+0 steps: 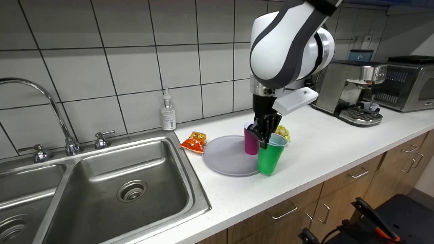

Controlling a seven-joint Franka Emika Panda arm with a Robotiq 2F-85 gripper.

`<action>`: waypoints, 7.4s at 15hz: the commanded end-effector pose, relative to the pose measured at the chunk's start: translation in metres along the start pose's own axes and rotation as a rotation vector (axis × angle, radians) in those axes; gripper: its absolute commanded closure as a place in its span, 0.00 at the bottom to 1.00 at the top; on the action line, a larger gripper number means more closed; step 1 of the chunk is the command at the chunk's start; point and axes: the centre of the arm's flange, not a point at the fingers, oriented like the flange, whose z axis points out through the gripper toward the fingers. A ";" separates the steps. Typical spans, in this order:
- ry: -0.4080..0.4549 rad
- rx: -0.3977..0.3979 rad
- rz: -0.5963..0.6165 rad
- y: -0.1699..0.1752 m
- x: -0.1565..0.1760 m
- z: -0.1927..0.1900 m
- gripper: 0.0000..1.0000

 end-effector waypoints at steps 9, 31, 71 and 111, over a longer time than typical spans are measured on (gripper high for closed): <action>0.045 -0.010 -0.131 -0.020 0.024 -0.023 0.99; 0.058 -0.095 -0.316 -0.057 0.066 -0.014 0.99; 0.040 -0.156 -0.401 -0.066 0.057 -0.006 0.12; 0.173 0.003 0.201 0.024 -0.016 -0.054 0.00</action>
